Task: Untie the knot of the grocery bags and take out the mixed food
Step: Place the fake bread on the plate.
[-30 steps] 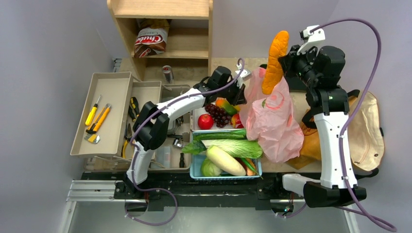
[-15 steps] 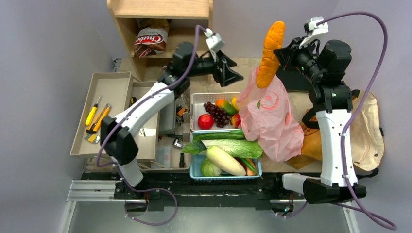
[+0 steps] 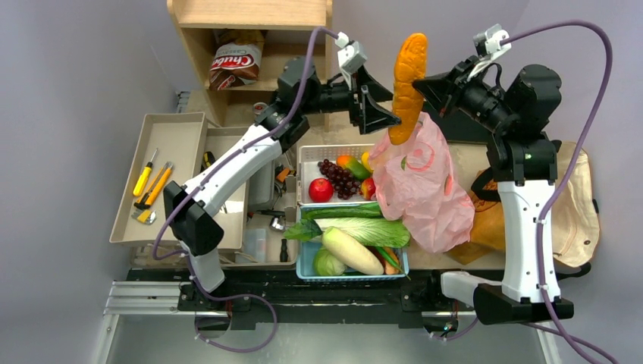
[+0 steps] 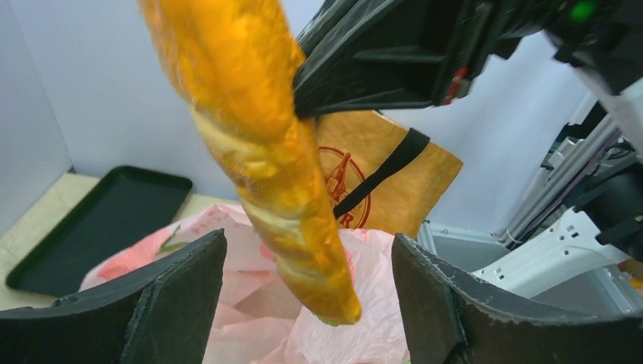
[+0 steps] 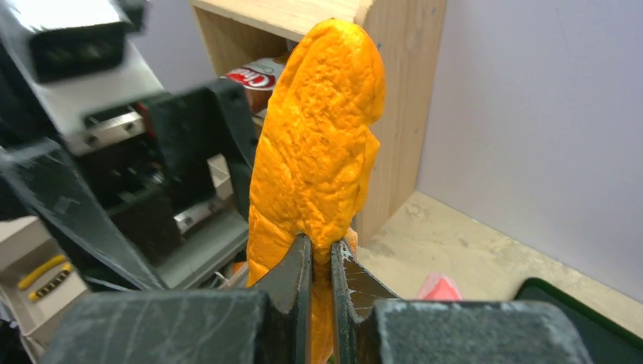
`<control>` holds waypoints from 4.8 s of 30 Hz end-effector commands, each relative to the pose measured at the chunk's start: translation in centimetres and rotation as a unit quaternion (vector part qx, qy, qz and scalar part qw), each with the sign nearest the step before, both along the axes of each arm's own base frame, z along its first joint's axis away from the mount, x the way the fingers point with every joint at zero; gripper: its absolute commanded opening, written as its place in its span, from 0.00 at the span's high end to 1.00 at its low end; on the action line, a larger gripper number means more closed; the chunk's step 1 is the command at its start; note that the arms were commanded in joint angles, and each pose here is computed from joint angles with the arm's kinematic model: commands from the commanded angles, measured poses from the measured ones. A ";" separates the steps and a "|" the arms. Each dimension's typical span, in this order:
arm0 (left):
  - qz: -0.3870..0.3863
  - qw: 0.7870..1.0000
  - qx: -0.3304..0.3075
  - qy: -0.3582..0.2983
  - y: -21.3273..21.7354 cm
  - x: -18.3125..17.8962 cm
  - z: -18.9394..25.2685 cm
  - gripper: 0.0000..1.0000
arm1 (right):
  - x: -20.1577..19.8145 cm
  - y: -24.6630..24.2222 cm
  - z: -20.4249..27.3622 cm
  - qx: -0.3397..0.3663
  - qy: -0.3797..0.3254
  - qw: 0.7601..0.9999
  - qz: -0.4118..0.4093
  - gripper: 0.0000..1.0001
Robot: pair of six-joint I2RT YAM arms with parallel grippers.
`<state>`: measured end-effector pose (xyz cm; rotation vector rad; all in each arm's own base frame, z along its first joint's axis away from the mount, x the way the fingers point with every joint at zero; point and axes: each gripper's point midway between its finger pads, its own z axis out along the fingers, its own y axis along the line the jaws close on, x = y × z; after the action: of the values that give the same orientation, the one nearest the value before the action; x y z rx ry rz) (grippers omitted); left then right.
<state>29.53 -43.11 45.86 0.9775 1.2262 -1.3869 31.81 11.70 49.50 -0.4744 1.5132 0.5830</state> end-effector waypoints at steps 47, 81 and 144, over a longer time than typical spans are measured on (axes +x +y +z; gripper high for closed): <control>0.220 0.595 0.250 -0.732 9.1 4.5 -1.6 1.00 | -7.3 5.3 -5.7 0.012 0.179 0.979 0.098 0.03; 0.251 0.794 0.207 -0.513 9.6 4.2 -2.2 0.00 | 2.9 -3.6 -0.6 0.022 0.088 0.985 -0.150 1.00; 0.181 0.873 0.240 -0.384 10.3 4.3 -7.1 0.00 | 26.5 -25.2 -34.6 0.132 0.330 0.634 -0.687 0.63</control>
<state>34.05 -33.15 36.94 1.3837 1.0840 -0.3029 55.31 -11.73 11.78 1.2342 2.0753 -0.4432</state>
